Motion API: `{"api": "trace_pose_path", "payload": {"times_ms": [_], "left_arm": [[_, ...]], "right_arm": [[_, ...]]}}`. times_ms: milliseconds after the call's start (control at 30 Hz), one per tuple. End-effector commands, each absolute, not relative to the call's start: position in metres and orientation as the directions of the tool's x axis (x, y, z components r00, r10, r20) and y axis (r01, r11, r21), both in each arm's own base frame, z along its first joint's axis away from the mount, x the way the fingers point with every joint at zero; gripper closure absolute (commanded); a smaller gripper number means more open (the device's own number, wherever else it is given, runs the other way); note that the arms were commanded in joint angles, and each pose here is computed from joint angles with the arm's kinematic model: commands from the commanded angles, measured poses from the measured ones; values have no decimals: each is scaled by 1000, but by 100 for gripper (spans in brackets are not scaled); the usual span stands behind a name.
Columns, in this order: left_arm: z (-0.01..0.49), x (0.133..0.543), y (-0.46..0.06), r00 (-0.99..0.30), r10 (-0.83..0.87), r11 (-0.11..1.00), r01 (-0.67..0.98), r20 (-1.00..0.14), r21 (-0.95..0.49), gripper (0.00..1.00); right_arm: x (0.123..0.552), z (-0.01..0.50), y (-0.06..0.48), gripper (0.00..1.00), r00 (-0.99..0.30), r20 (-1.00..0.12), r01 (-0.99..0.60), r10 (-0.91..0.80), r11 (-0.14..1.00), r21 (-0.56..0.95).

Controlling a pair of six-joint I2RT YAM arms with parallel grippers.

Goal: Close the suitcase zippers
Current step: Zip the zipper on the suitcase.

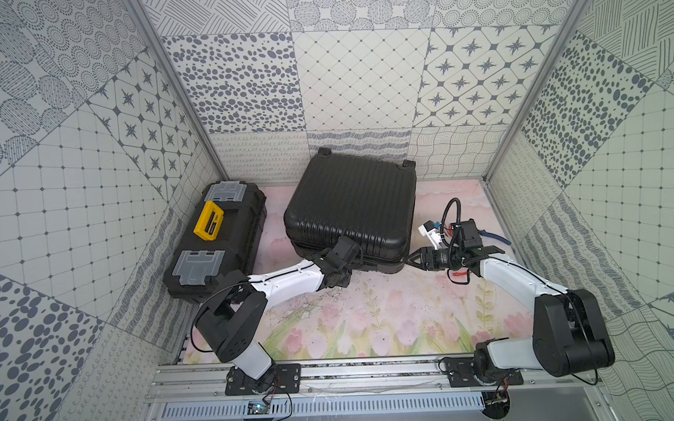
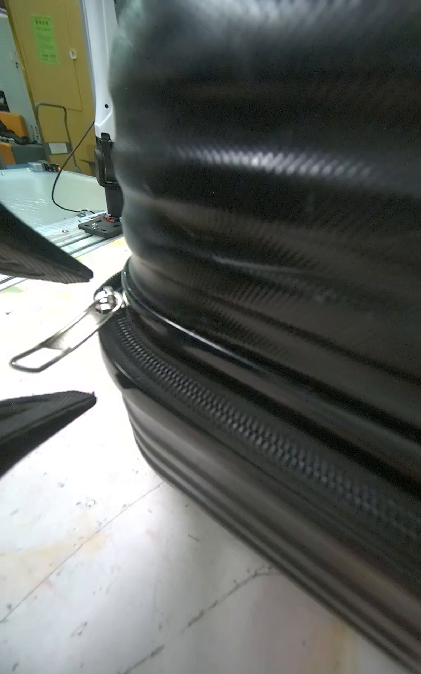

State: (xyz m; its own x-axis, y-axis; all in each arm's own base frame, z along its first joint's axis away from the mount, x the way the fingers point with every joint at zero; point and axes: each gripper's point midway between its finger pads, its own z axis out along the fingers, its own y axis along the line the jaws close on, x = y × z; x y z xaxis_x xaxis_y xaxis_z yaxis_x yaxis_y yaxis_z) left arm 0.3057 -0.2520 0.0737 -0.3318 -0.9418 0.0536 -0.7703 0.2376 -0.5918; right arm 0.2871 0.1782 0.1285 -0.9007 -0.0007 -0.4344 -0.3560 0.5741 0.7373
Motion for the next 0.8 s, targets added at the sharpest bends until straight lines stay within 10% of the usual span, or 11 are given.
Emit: {"api": "trace_pose_path", "payload": {"times_ms": [0,767], "left_arm": [[150,353,-292,-402,-902,105,-552,154,-827,100],[152,355,-291,-410,-901,118,-543,140,-831,100]], "right_arm": [[292,143,186,55,-888,-460,-395,3,510,764],[283,144,184,100,-848,-530,-455,-16,536,711]]}}
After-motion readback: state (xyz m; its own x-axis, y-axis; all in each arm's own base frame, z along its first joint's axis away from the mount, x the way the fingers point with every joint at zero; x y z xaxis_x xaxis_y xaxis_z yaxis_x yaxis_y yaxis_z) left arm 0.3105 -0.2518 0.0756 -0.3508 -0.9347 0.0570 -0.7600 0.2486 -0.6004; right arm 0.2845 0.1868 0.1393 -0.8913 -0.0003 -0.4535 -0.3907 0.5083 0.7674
